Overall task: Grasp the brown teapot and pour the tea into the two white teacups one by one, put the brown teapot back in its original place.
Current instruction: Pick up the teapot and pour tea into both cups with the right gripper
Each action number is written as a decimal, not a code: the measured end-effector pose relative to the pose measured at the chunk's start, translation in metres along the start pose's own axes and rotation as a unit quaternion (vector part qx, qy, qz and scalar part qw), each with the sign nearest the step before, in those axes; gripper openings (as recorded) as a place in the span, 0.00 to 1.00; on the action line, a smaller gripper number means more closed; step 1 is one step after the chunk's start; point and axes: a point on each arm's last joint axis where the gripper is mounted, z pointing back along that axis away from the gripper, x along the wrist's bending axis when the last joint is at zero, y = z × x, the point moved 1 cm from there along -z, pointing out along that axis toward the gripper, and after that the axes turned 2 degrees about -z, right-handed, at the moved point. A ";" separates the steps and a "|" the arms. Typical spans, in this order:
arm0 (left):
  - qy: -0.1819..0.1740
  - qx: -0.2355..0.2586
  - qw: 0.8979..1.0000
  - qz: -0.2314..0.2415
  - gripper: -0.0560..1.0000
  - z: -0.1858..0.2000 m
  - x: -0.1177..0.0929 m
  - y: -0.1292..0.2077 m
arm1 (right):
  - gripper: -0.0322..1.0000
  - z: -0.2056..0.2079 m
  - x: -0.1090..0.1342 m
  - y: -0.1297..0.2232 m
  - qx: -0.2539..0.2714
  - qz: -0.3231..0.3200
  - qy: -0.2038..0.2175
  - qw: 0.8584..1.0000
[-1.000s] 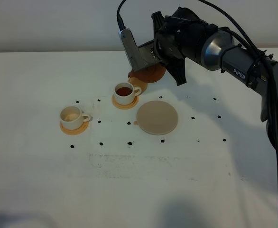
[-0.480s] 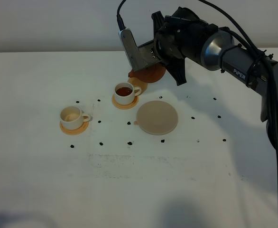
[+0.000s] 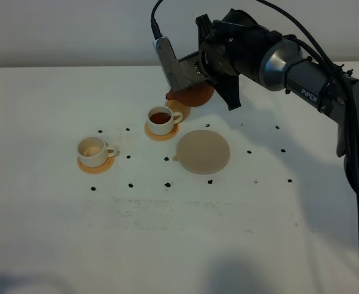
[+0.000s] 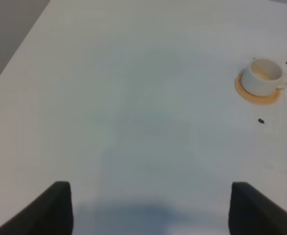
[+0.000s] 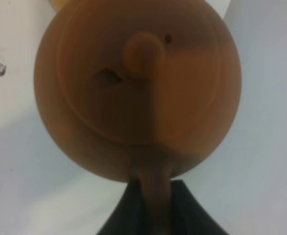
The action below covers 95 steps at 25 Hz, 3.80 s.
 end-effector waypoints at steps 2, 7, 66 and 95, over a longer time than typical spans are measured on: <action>0.000 0.000 1.000 0.000 0.68 0.000 0.000 0.000 | 0.12 0.000 0.000 0.000 -0.001 0.000 0.001 1.000; 0.000 0.000 1.000 0.000 0.68 0.000 0.000 0.000 | 0.12 0.000 -0.001 0.000 0.000 0.002 0.004 1.000; 0.000 0.000 1.000 0.000 0.68 0.000 0.000 0.000 | 0.12 0.003 -0.003 0.049 -0.106 -0.276 -0.065 0.953; 0.000 0.000 1.000 0.000 0.68 0.000 0.000 0.000 | 0.12 0.008 0.012 0.079 -0.135 -0.385 -0.175 0.896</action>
